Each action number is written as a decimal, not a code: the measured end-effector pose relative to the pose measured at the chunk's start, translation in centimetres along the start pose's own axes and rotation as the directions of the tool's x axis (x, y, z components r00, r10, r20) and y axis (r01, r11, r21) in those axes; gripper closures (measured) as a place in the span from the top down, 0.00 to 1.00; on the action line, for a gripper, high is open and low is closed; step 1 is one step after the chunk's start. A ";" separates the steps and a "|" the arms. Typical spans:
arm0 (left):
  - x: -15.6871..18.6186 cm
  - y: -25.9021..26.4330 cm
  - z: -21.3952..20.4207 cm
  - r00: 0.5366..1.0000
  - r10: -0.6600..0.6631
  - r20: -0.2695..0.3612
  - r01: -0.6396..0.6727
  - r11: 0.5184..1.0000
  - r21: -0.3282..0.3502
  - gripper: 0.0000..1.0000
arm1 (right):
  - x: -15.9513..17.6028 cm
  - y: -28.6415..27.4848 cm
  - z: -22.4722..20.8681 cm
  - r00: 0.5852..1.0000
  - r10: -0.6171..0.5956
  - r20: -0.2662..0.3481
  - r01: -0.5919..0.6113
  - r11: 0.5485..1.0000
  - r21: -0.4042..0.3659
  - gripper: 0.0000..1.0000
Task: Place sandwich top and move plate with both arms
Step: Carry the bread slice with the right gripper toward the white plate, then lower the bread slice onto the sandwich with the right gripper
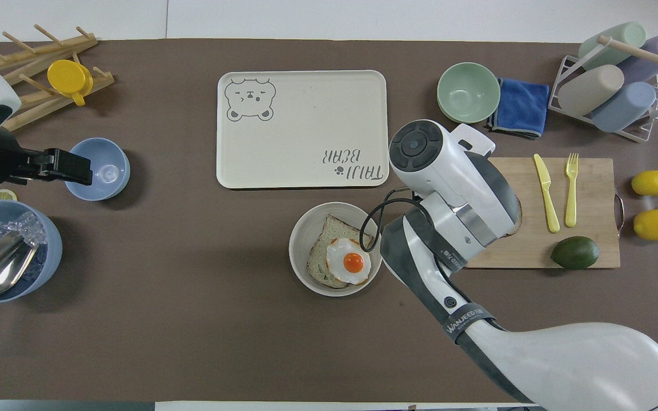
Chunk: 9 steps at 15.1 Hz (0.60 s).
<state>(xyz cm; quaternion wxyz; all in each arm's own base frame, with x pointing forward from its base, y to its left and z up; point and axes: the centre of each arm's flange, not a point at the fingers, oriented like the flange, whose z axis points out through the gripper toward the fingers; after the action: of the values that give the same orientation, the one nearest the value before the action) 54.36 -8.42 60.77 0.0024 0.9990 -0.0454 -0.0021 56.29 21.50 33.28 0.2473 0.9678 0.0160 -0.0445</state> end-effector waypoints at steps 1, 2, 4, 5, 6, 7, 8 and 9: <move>0.0 0.0 0.0 1.000 0.000 0.000 0.000 1.000 0.000 1.00 | -0.1 -0.1 0.6 1.000 -0.012 -0.007 0.012 1.000 -0.020 1.00; 0.0 0.0 0.0 1.000 0.000 0.000 0.000 1.000 0.000 1.00 | -0.2 -0.2 1.4 1.000 -0.026 -0.011 0.026 0.999 -0.041 1.00; 0.0 0.0 0.0 1.000 0.000 0.000 0.000 1.000 0.000 1.00 | -0.7 -0.5 2.8 0.998 -0.053 -0.016 0.052 0.996 -0.066 1.00; 0.0 0.0 0.0 1.000 0.000 0.000 0.000 1.000 0.000 1.00 | -0.9 -0.8 3.4 0.998 -0.062 -0.019 0.061 0.996 -0.067 1.00; 0.0 0.0 0.0 1.000 0.000 -0.001 0.000 1.000 0.000 1.00 | -1.1 -1.0 3.7 0.997 -0.068 -0.020 0.066 0.996 -0.065 0.98; 0.0 0.0 0.0 1.000 0.000 -0.001 0.000 1.000 0.000 1.00 | -1.2 -1.1 4.0 0.997 -0.072 -0.019 0.070 0.995 -0.064 0.96; 0.0 0.0 0.0 1.000 0.000 -0.001 0.000 1.000 0.000 1.00 | -1.3 -1.2 4.3 0.997 -0.075 -0.022 0.074 0.995 -0.061 0.96; 0.0 0.0 0.0 1.000 0.000 -0.001 0.000 1.000 0.000 1.00 | -1.4 -1.4 4.5 0.997 -0.079 -0.022 0.078 0.995 -0.059 0.93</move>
<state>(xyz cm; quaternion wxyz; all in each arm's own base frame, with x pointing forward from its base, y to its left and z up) 54.37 -8.42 60.78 0.0024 0.9990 -0.0454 -0.0016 54.43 20.52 28.84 0.2730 0.9593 0.0583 -0.0416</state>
